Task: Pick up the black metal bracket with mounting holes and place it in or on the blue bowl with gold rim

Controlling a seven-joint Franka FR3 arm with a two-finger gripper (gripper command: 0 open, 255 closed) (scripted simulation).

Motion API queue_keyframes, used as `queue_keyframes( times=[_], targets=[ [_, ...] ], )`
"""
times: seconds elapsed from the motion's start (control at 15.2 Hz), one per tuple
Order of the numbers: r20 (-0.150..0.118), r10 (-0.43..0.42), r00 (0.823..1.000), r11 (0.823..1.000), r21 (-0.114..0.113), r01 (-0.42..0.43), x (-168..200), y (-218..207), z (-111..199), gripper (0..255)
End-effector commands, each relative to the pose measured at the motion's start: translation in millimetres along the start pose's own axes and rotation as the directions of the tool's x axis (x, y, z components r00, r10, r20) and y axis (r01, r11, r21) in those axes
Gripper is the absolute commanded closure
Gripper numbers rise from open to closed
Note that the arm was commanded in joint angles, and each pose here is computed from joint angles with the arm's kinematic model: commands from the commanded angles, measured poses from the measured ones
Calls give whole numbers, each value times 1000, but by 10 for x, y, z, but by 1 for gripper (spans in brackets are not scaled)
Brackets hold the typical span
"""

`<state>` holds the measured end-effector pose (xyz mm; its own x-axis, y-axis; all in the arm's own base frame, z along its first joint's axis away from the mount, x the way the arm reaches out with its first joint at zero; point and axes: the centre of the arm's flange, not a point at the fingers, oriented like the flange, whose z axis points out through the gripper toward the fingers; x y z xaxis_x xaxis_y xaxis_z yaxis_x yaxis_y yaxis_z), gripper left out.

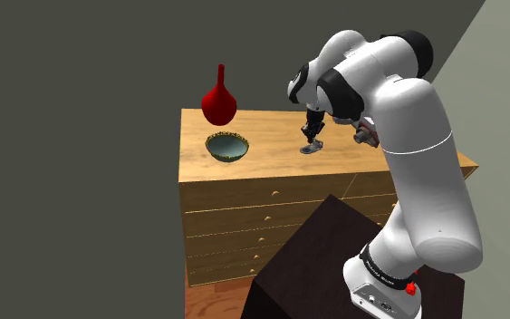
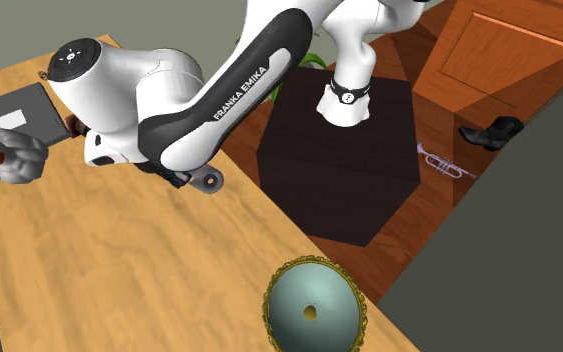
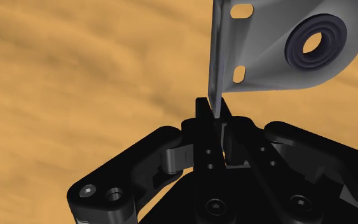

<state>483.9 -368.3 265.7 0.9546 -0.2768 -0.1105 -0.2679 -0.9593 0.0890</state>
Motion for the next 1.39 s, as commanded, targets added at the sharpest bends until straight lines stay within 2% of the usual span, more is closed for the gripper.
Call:
queue_keyframes(
  times=[0.0, 1.32],
  targets=[
    [0, 0, 1000, 1000, 0, 0, -17, 9, -106, 255],
    [0, 0, 1000, 1000, 0, 0, -129, 100, -1114, 255]
  ],
)
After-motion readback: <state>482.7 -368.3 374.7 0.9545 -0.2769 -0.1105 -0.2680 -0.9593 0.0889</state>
